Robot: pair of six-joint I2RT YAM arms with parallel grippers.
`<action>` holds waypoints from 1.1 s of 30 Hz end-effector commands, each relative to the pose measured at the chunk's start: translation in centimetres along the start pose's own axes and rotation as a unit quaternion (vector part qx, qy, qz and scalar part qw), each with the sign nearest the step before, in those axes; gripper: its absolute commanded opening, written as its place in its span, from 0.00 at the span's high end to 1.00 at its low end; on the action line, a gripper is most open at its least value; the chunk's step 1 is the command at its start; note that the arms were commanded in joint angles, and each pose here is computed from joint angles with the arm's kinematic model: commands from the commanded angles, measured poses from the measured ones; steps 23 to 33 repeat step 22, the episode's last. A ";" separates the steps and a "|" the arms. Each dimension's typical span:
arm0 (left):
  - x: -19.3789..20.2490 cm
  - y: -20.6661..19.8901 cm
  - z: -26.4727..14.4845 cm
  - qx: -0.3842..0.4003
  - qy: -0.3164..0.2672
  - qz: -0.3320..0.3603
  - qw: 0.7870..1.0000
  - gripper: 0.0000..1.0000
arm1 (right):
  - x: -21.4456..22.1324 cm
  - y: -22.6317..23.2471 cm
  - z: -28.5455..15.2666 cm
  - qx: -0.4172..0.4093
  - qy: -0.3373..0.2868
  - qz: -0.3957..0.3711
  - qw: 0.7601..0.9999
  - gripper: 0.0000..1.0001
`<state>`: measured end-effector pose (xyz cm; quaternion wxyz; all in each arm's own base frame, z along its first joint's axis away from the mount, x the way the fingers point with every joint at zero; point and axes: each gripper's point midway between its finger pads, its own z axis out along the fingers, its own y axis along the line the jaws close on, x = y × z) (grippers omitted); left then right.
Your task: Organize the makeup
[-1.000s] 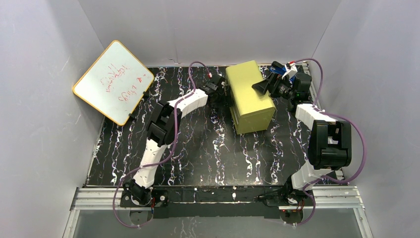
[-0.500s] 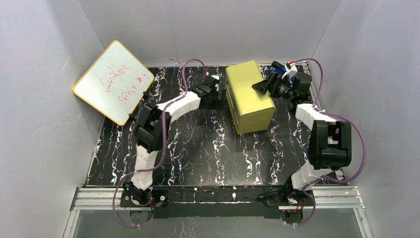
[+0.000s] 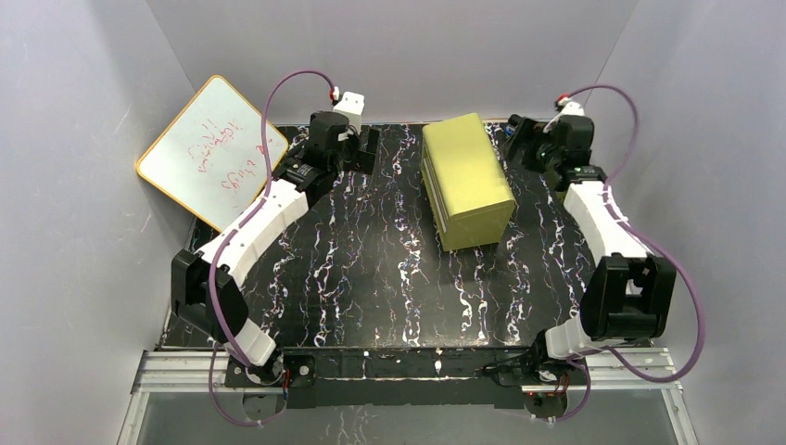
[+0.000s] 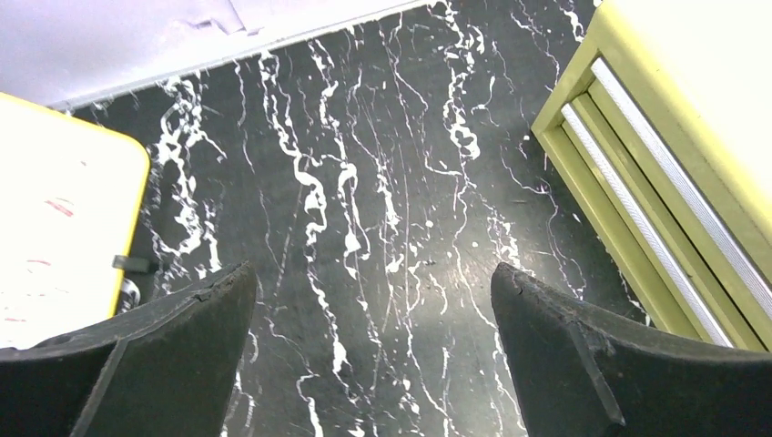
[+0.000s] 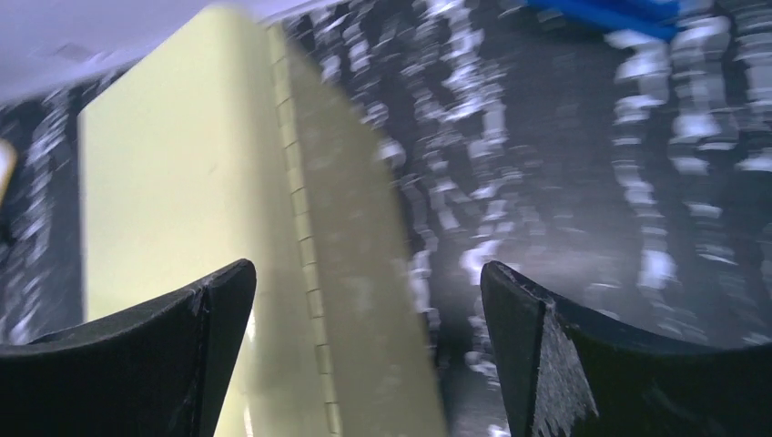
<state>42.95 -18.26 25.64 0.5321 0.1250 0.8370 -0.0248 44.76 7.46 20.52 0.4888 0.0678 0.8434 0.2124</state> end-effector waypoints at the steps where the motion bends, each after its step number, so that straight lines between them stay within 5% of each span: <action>1: -4.5 0.7 -1.9 0.003 -0.047 0.047 0.998 0.02 | -7.5 -5.6 -7.3 0.228 -0.079 -0.055 0.969 0.00; 12: -7.7 1.3 -3.0 0.046 -0.086 0.045 0.994 0.02 | -12.0 -3.4 -13.6 0.238 -0.163 -0.060 0.956 0.00; 33: -7.6 2.3 -2.5 0.043 -0.086 0.030 0.995 0.02 | -12.9 -2.1 -14.0 0.212 -0.164 -0.079 0.960 0.00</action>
